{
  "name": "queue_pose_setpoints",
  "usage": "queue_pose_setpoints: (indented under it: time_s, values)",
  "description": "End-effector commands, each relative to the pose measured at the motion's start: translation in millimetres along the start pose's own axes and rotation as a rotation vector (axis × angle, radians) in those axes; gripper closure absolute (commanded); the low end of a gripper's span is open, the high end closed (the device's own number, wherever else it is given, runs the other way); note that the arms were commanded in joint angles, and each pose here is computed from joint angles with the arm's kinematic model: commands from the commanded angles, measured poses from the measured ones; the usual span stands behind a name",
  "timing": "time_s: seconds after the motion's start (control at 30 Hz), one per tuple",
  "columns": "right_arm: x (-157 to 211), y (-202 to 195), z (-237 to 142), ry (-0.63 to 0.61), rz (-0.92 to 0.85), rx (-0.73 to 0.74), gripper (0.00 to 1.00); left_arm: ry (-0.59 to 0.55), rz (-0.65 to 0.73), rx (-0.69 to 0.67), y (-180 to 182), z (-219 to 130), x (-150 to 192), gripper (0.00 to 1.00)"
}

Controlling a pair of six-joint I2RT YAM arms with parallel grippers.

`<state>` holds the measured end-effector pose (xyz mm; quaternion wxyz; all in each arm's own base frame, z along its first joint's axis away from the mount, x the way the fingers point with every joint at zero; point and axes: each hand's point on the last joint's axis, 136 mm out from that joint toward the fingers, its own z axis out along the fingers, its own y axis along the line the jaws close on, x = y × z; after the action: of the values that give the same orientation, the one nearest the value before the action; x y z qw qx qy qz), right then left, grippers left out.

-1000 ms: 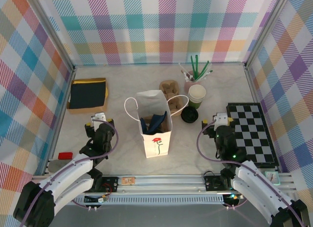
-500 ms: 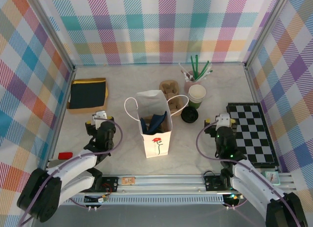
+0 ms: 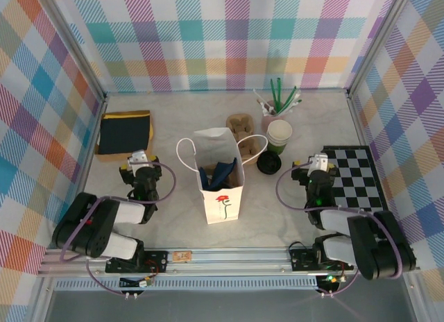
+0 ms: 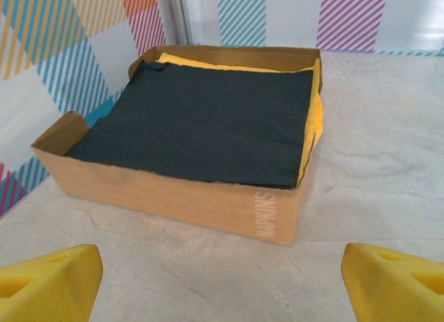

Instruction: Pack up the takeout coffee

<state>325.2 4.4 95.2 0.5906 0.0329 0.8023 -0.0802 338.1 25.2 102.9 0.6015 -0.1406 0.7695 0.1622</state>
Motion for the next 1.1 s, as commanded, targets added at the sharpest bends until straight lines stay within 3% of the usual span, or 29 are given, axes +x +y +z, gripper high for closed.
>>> queue_pose_setpoints:
  time_s: [0.0,0.43,0.73,1.07]
  values:
    - [-51.7,3.4,4.2,-0.193,0.056,-0.017,0.01,-0.124,-0.091,0.025,-1.1,-0.6,-23.8,0.11]
    - [-39.3,9.2,14.2,-0.204,0.04,-0.045,0.01,-0.126,-0.07,0.102,-11.5,-4.3,-18.7,0.1]
    - [-36.4,16.3,9.9,-0.221,0.02,-0.092,0.01,-0.128,-0.053,0.151,-18.3,-7.3,-18.2,0.0]
    - [-37.4,20.1,6.2,-0.228,0.007,-0.117,0.01,-0.129,-0.035,0.195,-24.7,-10.6,-17.5,0.0]
